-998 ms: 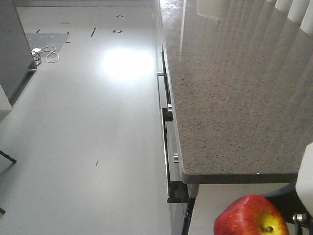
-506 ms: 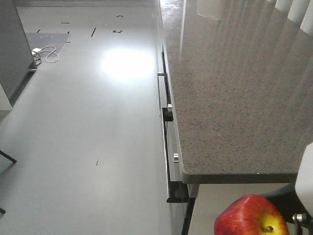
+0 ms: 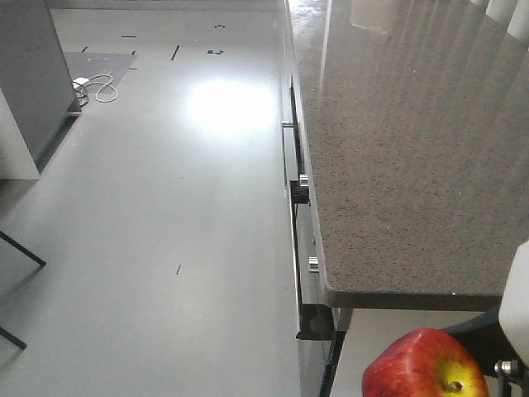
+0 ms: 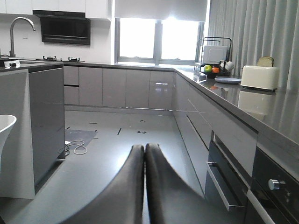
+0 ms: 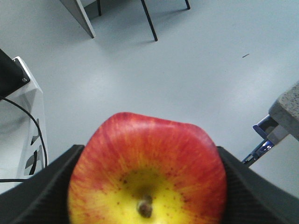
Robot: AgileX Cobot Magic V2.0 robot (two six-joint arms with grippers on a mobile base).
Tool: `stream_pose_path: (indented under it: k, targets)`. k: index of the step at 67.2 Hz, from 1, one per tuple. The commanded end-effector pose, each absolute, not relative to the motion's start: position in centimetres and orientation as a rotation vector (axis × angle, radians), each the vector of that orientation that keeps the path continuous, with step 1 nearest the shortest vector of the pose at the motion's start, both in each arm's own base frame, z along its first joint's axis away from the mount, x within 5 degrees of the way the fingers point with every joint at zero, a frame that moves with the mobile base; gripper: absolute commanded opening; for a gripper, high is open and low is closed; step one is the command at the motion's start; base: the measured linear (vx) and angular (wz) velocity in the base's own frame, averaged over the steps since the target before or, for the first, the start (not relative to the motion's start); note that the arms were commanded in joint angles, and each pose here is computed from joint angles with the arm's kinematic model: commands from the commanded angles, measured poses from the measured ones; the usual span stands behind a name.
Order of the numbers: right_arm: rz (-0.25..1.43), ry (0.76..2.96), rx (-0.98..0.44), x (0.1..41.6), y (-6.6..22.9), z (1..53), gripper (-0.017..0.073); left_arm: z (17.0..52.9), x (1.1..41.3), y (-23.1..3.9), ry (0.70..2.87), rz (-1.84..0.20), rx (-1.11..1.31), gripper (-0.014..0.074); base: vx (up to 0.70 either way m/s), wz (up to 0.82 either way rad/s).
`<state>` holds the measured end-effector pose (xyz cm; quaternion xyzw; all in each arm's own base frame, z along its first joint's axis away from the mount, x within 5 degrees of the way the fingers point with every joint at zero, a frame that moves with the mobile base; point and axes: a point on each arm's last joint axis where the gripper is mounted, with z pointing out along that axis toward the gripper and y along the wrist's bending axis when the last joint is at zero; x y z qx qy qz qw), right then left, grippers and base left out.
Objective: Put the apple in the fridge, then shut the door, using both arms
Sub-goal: 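Drive the base away from the counter holding the apple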
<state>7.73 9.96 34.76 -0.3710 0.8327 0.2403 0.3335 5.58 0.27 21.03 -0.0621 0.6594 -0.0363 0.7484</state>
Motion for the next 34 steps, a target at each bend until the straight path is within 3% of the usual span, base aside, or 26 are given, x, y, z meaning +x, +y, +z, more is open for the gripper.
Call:
stream_pose_path:
  k: [1, 34]
  targets:
    - [0.65, 2.087, -0.935, 7.89, 10.08, 36.07, 0.0115, 22.22, 5.25, 0.32, 1.343, -0.088, -0.141, -0.0006, -0.03, 0.13]
    - [0.65, 2.086, -0.935, 7.9, 10.08, 36.08, 0.0115, 22.22, 5.25, 0.32, 1.343, -0.088, -0.141, -0.0006, -0.02, 0.23]
